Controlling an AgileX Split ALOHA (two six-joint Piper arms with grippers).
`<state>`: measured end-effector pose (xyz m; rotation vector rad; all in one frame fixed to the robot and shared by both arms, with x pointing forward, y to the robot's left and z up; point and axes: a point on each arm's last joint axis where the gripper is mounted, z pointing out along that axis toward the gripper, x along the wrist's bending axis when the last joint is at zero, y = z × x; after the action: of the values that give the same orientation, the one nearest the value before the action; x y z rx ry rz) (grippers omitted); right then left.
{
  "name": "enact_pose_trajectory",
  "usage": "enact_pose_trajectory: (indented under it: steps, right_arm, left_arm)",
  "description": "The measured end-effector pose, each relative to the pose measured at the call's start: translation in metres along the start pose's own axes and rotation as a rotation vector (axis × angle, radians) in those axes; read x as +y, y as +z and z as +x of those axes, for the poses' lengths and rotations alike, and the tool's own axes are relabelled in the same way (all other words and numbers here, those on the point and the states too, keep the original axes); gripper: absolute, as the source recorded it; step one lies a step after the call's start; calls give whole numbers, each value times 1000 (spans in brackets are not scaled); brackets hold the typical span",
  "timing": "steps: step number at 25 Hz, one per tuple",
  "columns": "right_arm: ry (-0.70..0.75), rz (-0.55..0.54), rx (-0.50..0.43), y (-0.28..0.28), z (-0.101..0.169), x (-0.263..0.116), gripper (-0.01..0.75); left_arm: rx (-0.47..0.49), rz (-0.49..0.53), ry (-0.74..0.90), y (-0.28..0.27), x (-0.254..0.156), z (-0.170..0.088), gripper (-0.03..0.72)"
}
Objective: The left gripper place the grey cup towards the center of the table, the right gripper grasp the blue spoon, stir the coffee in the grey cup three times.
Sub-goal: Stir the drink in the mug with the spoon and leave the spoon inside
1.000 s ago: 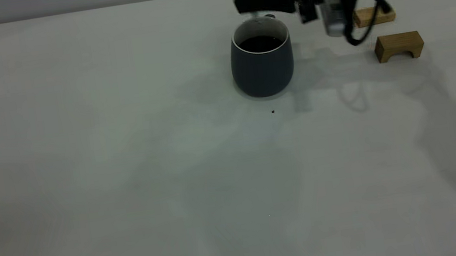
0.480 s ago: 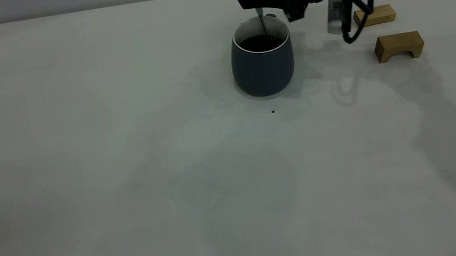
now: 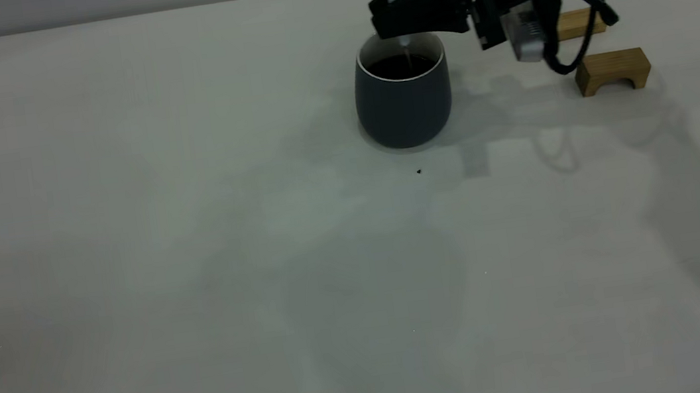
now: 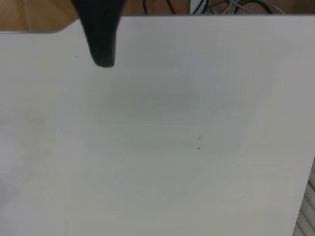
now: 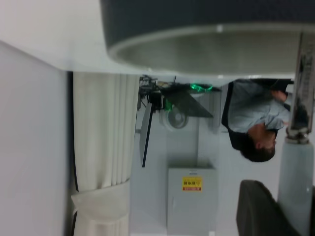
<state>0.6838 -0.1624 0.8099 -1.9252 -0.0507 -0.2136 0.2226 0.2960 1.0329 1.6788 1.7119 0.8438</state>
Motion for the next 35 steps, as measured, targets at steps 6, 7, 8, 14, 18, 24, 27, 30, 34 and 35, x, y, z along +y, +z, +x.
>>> enact_pose_trajectory:
  steps: [6,7,8,14,18,24,27,30,34,35]
  right_arm:
    - [73,49,143,18,9,-12,128]
    - [79,19,168,19,11,-10,128]
    - [85,-9,190,19,13,-7,128]
    - [108,-121,280,9,22,6,128]
    - [80,-95,226,-3,21,9,128]
    - [14,-5,44,-13,7,5,128]
    - [-8,-24,-1,-13,3,7,128]
    - [-20,-38,-27,-13,1,8,128]
    - [-23,-41,-32,-13,0,8,128]
    - [-22,-40,-31,-13,0,8,128]
  left_arm:
    - [0,0,0,0,0,0,585]
    - [0,0,0,0,0,0,585]
    - [0,0,0,0,0,0,585]
    - [0,0,-1,0,0,0,585]
    - [0,0,-1,0,0,0,585]
    - [0,0,-1,0,0,0,585]
    - [0,0,-1,0,0,0,585]
    - [0,0,-1,0,0,0,585]
    - [0,0,-1,0,0,0,585]
    - [0,0,-1,0,0,0,585]
